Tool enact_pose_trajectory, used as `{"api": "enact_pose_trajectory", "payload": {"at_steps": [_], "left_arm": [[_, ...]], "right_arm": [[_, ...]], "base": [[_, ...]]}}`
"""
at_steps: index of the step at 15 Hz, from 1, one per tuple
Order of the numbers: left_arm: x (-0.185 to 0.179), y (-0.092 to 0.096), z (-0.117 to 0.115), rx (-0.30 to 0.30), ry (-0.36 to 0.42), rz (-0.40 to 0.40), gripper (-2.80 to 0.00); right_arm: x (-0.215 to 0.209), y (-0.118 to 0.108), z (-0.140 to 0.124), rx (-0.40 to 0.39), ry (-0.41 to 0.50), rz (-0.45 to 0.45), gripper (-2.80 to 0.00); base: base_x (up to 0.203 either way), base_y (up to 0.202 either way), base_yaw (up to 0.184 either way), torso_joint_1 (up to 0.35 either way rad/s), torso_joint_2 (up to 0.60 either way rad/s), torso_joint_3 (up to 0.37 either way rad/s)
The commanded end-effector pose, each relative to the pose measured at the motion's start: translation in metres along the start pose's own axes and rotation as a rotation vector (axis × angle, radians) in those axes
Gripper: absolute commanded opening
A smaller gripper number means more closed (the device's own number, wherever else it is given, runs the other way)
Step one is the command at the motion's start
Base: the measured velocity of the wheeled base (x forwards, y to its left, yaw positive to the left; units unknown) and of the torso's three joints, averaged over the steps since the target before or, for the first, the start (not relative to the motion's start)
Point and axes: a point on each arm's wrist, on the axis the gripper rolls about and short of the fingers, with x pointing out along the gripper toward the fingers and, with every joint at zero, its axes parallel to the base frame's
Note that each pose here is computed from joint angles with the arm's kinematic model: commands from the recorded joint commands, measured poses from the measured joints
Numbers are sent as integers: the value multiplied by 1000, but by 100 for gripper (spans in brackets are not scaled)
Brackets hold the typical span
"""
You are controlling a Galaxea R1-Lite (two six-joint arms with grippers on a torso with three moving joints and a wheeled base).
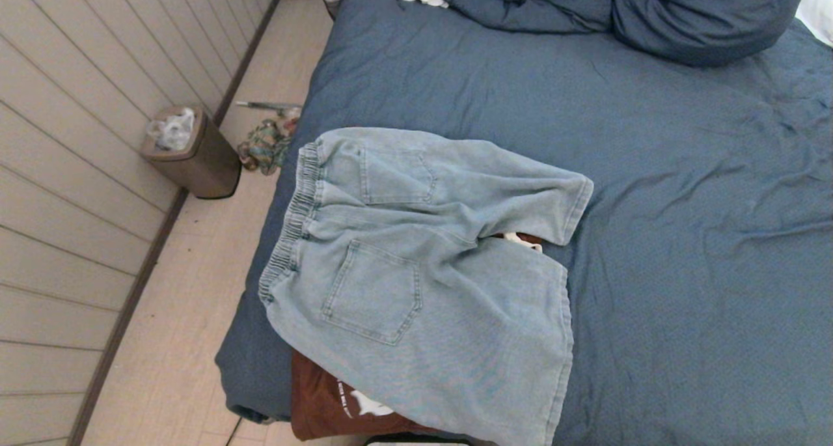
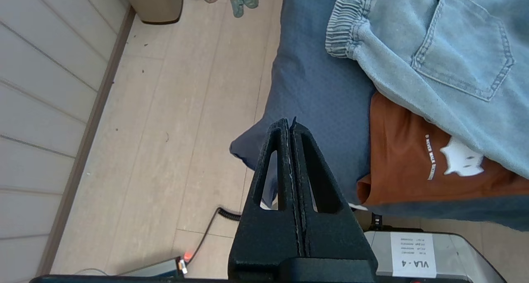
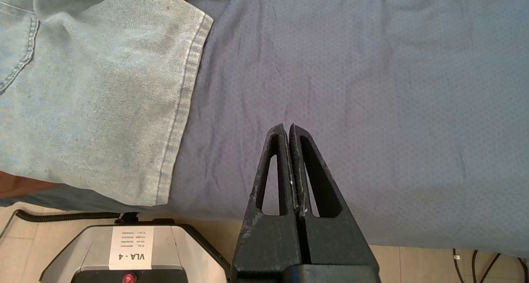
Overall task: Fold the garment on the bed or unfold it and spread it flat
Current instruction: Fold the blue shorts
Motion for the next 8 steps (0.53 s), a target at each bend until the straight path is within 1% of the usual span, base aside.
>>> {"api": "enact_pose_trajectory", "payload": {"at_steps": [1,8], "left_arm": [[0,0,0,-1,2,1,-280],[0,0,0,-1,2,1,-280]], "right_arm": [[-1,0,-1,0,-7,1,-280],[-1,0,-1,0,-8,2,-280]], "base": [[0,0,0,0,0,0],[0,0,0,0,0,0]]}}
